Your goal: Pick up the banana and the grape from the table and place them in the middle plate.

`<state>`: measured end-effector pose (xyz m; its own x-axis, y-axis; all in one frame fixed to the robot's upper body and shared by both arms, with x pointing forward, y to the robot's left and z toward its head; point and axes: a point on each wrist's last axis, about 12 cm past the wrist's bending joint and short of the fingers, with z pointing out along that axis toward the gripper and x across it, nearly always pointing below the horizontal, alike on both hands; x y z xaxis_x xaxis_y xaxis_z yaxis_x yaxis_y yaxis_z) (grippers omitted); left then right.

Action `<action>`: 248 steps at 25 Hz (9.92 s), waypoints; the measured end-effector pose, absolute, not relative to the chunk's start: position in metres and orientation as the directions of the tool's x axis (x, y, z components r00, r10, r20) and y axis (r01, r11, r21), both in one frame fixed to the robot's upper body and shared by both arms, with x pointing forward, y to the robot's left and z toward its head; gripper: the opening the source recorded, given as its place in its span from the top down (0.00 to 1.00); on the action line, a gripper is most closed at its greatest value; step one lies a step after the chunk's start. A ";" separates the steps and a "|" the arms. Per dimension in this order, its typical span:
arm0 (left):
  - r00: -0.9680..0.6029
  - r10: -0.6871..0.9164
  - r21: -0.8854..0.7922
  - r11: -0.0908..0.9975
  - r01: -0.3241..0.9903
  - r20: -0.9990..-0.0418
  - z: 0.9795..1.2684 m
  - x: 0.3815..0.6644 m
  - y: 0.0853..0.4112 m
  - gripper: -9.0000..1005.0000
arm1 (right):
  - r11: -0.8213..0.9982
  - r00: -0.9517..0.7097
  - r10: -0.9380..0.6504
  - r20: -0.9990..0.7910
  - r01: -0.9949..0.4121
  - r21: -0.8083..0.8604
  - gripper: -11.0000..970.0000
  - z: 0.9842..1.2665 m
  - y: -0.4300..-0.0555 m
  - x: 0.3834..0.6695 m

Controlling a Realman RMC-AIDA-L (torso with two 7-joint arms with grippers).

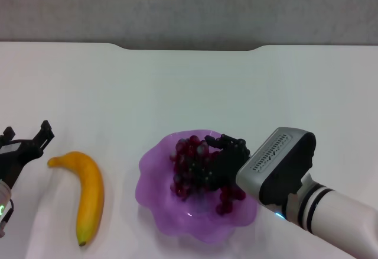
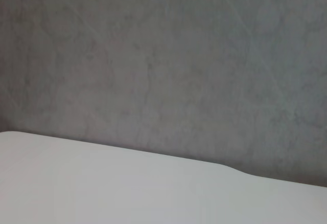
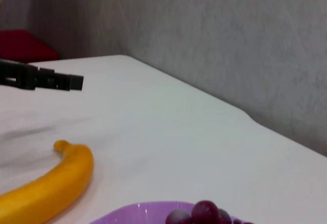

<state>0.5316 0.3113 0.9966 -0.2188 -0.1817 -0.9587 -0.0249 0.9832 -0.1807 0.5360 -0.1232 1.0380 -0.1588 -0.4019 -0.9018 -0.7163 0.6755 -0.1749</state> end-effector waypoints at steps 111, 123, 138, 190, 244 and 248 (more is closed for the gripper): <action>-0.907 0.229 0.043 0.972 0.229 -0.353 1.097 0.579 0.207 0.15 | 0.966 -0.210 -0.130 -0.969 -0.247 -0.076 0.09 0.999 -0.271 0.533; -0.914 0.212 0.052 0.977 0.206 -0.346 1.084 0.587 0.219 0.16 | 0.966 -0.210 -0.130 -0.969 -0.247 -0.076 0.09 0.999 -0.271 0.533; -0.922 0.217 0.003 0.974 0.228 -0.320 1.079 0.588 0.218 0.17 | 0.965 -0.210 -0.133 -0.969 -0.249 -0.078 0.09 0.998 -0.270 0.533; -0.842 -0.222 -0.751 0.598 0.281 -0.491 1.096 0.556 0.202 0.49 | 0.965 -0.211 -0.142 -0.967 -0.247 -0.088 0.09 0.998 -0.273 0.533; -0.152 -0.054 -0.124 0.855 0.503 -0.987 1.085 0.547 0.288 0.10 | 0.961 -0.199 -0.163 -0.966 -0.254 -0.109 0.09 0.999 -0.271 0.534; -0.061 0.002 -0.022 0.920 0.392 -0.998 1.057 0.534 0.299 0.10 | 0.961 -0.191 -0.158 -0.969 -0.256 -0.106 0.09 1.000 -0.270 0.534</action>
